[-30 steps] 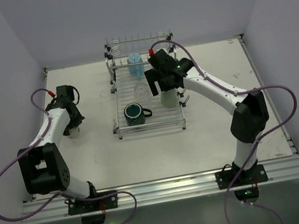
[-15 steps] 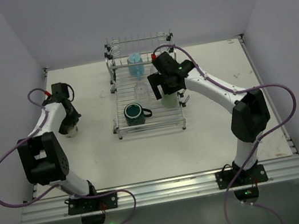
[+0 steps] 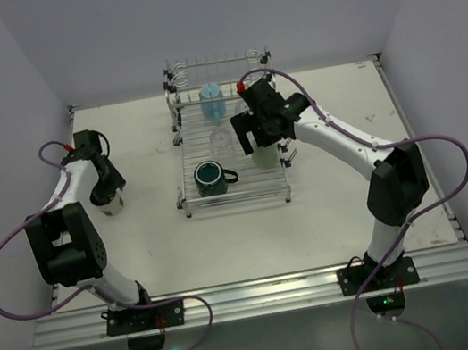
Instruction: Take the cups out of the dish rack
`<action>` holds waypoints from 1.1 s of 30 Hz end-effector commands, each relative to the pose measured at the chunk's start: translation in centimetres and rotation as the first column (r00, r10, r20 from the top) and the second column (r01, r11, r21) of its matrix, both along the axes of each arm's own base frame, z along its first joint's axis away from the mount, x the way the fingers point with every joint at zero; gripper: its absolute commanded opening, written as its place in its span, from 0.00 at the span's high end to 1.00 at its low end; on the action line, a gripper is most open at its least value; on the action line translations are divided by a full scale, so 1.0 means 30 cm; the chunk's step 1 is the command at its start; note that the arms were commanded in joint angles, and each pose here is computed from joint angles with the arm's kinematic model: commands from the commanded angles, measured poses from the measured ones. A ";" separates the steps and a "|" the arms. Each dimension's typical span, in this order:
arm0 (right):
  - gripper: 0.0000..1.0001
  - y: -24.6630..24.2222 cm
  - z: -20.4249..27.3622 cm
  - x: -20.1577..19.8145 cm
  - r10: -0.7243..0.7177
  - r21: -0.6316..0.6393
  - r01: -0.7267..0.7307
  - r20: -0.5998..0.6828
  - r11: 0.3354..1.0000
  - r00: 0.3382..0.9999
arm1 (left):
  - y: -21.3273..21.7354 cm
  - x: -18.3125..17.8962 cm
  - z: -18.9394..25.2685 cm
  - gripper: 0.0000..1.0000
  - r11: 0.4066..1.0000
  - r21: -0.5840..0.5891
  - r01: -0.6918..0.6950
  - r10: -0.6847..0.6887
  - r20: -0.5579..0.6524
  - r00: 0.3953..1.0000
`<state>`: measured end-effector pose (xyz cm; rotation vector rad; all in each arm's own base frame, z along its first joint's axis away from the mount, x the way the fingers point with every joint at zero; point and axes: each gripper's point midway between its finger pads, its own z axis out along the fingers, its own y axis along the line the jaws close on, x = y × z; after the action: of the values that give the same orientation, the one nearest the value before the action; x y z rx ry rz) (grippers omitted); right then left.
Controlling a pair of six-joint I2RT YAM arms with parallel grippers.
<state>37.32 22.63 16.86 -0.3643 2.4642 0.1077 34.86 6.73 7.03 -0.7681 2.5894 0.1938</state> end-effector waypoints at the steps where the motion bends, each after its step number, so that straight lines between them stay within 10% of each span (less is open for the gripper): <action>1: 0.01 0.006 0.055 0.033 0.010 0.001 -0.010 0.038 1.000 0.999 | -0.004 0.040 0.032 0.52 1.000 -0.026 0.000 0.002 0.064 0.998; 12: 0.03 -0.004 -0.011 0.059 -0.017 -0.033 0.017 0.009 0.999 1.000 | -0.144 0.080 0.344 0.38 0.979 -0.141 0.146 -0.087 0.361 0.928; 20: 0.16 -0.023 -0.047 0.069 -0.041 -0.036 0.041 -0.001 0.999 0.999 | -0.417 0.006 0.651 0.23 0.859 -0.163 0.486 -0.253 0.690 0.679; 26: 0.54 -0.027 -0.079 0.071 -0.034 -0.015 0.034 -0.026 0.999 0.999 | -0.664 -0.079 0.715 0.19 0.654 -0.131 0.745 -0.389 0.786 0.480; 31: 0.97 -0.024 -0.057 0.072 -0.026 0.003 0.026 -0.007 1.000 1.000 | -0.764 -0.112 0.690 0.19 0.576 -0.117 0.809 -0.438 0.792 0.426; 33: 1.00 -0.020 -0.028 0.070 -0.019 0.023 0.018 0.014 1.000 1.000 | -0.781 -0.118 0.669 0.18 0.559 -0.128 0.819 -0.443 0.789 0.425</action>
<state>39.72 22.04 14.97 -0.3186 2.4755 0.0860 31.51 -15.32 25.86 0.0604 2.0278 -0.8483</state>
